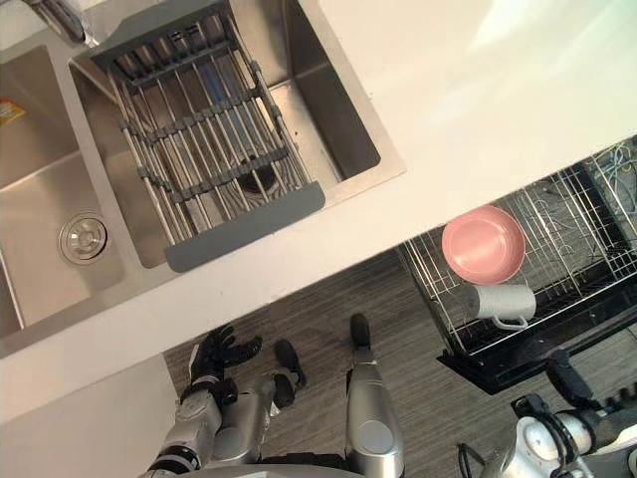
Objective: Walk over to the sink, pick up the cup, carry it to the dishwasher, place the cup inside the dishwasher, then close the dishwasher door
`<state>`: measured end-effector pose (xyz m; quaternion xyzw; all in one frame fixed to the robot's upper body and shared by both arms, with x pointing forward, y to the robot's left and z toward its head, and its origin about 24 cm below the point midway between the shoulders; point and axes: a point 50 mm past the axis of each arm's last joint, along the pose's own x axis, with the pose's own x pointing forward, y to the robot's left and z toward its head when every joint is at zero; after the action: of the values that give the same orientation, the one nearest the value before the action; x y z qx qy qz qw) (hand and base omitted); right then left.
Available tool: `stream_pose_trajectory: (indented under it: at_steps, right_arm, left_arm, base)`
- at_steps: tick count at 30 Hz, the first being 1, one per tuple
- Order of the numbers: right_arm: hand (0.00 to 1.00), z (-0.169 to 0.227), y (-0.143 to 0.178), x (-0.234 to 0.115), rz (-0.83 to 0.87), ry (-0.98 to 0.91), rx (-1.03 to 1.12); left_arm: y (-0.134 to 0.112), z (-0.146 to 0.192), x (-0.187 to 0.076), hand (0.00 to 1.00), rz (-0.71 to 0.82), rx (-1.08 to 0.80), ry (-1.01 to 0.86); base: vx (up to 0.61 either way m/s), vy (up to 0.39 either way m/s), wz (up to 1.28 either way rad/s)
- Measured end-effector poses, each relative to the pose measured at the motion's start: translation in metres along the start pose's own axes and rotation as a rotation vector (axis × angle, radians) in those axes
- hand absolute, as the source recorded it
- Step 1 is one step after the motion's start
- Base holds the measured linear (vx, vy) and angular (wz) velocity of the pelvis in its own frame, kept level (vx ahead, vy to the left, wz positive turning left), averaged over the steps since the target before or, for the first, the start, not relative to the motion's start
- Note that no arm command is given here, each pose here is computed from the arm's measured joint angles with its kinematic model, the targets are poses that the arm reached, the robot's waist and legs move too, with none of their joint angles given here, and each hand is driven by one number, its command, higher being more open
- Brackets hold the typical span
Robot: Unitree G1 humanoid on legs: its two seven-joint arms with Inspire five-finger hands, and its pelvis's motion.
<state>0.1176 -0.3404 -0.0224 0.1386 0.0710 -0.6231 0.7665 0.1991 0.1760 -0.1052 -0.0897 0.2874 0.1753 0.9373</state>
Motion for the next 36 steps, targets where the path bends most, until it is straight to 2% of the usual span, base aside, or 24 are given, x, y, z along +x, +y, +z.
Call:
stream_pose_trajectory:
  at_steps: [3, 7, 16, 22, 26, 28, 31, 36]
  right_arm:
    - [0.90, -0.001, 0.008, 0.002, 0.052, 0.031, 0.117]
    - [0.90, 0.009, 0.040, 0.016, 0.182, 0.049, 0.258]
    - [0.90, 0.029, 0.072, 0.032, 0.300, 0.029, 0.352]
    - [0.90, 0.054, 0.122, 0.024, 0.398, 0.034, 0.601]
    - [0.90, 0.090, 0.169, 0.011, 0.547, 0.007, 0.712]
    - [0.90, 0.109, 0.196, -0.003, 0.667, -0.010, 0.740]
    - [0.90, 0.107, 0.211, -0.018, 0.779, -0.015, 0.728]
    - [0.90, 0.102, 0.210, -0.007, 0.751, -0.019, 0.629]
  left_arm:
    - [0.001, 0.001, 0.001, 0.90, -0.001, 0.004, -0.003]
    - [0.004, 0.003, 0.002, 0.90, -0.016, 0.000, -0.005]
    - [0.010, 0.006, 0.004, 0.90, -0.067, 0.079, -0.009]
    - [0.018, 0.004, 0.005, 0.90, -0.065, 0.119, 0.003]
    - [0.015, 0.001, 0.004, 0.90, -0.078, 0.132, 0.013]
    - [0.014, 0.001, 0.004, 0.90, -0.080, 0.131, 0.014]
    - [0.014, 0.004, 0.004, 0.90, -0.081, 0.131, 0.004]
    - [0.008, 0.008, 0.004, 0.90, -0.114, 0.138, -0.018]
  base:
    - [0.00, -0.002, -0.04]
    - [-0.03, -0.023, -0.06]
    - [-0.01, 0.014, 0.06]
    - [-0.07, 0.031, 0.29]
    - [-0.11, -0.016, 0.42]
    - [-0.09, -0.049, 0.23]
    - [-0.07, -0.064, 0.23]
    - [-0.06, -0.031, 0.19]
